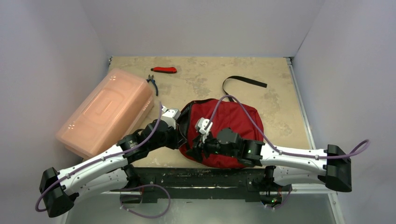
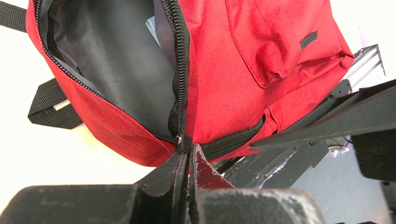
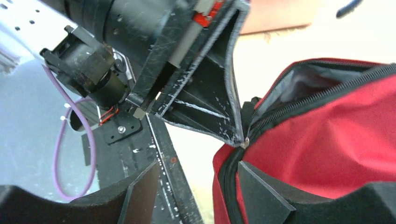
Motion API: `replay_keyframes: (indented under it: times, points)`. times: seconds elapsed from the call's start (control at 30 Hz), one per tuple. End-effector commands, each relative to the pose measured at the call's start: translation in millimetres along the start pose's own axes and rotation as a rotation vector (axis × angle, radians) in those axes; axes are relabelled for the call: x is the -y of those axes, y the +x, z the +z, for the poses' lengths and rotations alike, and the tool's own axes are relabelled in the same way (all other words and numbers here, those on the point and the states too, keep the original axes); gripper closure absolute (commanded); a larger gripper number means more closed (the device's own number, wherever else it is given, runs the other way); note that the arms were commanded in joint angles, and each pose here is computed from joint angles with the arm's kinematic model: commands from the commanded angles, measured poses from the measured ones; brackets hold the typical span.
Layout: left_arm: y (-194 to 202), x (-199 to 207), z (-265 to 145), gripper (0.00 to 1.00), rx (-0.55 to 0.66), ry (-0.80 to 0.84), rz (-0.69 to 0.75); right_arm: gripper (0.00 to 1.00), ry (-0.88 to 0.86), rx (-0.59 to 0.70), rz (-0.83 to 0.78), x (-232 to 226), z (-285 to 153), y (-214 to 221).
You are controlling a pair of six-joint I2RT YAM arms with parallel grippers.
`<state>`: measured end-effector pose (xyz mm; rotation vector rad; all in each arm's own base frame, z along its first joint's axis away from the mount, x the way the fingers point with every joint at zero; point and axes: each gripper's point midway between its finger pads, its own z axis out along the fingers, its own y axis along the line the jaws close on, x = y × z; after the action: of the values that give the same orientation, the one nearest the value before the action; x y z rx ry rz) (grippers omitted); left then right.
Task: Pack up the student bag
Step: Zip the student bag at the center of the board.
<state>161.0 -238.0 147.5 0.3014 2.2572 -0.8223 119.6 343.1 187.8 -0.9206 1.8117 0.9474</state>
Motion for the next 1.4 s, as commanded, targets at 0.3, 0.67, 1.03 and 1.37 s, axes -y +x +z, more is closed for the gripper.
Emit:
replay_keyframes:
  times: [0.3,0.67,1.03,1.37]
  points:
    - [-20.3,7.6,-17.1,1.00,0.061,-0.001,-0.055,0.41,-0.016,0.120,-0.348,3.5,35.1,22.3]
    - [-25.0,7.6,-22.1,1.00,0.070,-0.013,-0.059,0.64,0.131,0.031,-0.474,20.3,56.7,42.0]
    - [-67.1,-22.8,-12.1,1.00,0.089,-0.218,-0.006,1.00,-0.123,-0.168,-0.441,-14.1,38.1,100.4]
    - [-152.4,-61.4,12.1,1.00,0.171,-0.326,0.068,1.00,-0.347,-0.250,-0.344,-62.9,14.2,136.9]
